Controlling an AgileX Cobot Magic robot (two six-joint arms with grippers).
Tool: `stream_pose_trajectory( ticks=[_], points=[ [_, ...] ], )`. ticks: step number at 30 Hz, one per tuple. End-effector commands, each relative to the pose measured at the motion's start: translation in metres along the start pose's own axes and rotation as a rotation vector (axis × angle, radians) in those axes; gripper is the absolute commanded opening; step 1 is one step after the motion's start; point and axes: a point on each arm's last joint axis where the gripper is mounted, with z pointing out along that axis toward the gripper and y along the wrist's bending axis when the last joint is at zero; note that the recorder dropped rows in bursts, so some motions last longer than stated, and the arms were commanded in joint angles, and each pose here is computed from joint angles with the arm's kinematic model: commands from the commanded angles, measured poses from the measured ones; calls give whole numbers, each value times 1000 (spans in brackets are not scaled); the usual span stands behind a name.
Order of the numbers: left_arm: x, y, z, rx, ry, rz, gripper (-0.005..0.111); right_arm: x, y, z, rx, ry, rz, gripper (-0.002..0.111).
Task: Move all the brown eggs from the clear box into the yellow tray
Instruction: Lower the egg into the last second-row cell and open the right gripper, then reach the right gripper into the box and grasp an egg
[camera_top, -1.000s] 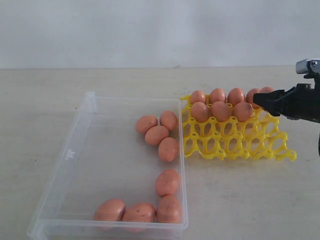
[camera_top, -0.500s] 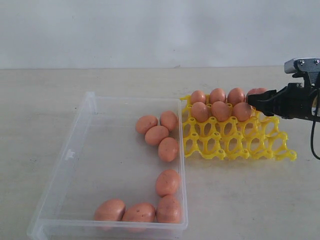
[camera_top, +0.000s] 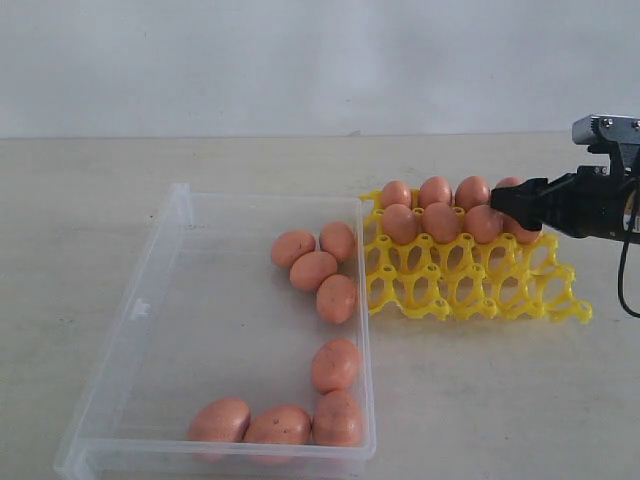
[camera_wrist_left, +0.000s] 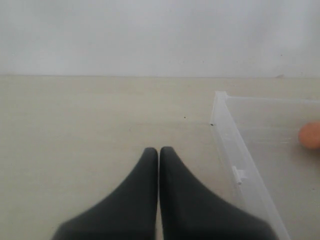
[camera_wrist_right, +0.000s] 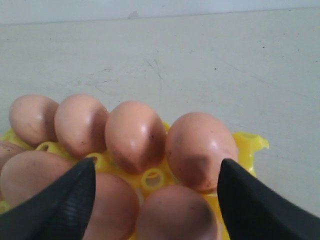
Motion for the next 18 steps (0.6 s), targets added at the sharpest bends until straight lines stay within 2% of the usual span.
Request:
stream_pose_trajectory(
  ticks=[1, 4, 8, 9, 10, 12, 13, 15, 18],
  points=[
    [1, 0, 0, 1, 4, -6, 1, -16, 10, -10, -38, -11, 25, 66],
    [1, 0, 0, 1, 4, -6, 1, -32, 25, -24, -99, 16, 61, 66],
    [1, 0, 0, 1, 4, -6, 1, -61, 51, -52, -179, 1, -7, 66],
    [1, 0, 0, 1, 4, -6, 1, -70, 58, -59, -197, -33, 2, 63],
    [1, 0, 0, 1, 4, -6, 1, -78, 65, -65, -220, -68, 37, 58],
    [1, 0, 0, 1, 4, -6, 1, -97, 86, -81, -328, -133, 165, 43],
    [1, 0, 0, 1, 4, -6, 1, -102, 97, -87, -386, -145, 189, 30],
    [1, 0, 0, 1, 4, -6, 1, -109, 129, -99, -524, -152, 118, 1],
    [1, 0, 0, 1, 4, -6, 1, -102, 178, -100, -605, -64, -78, 0]
  ],
)
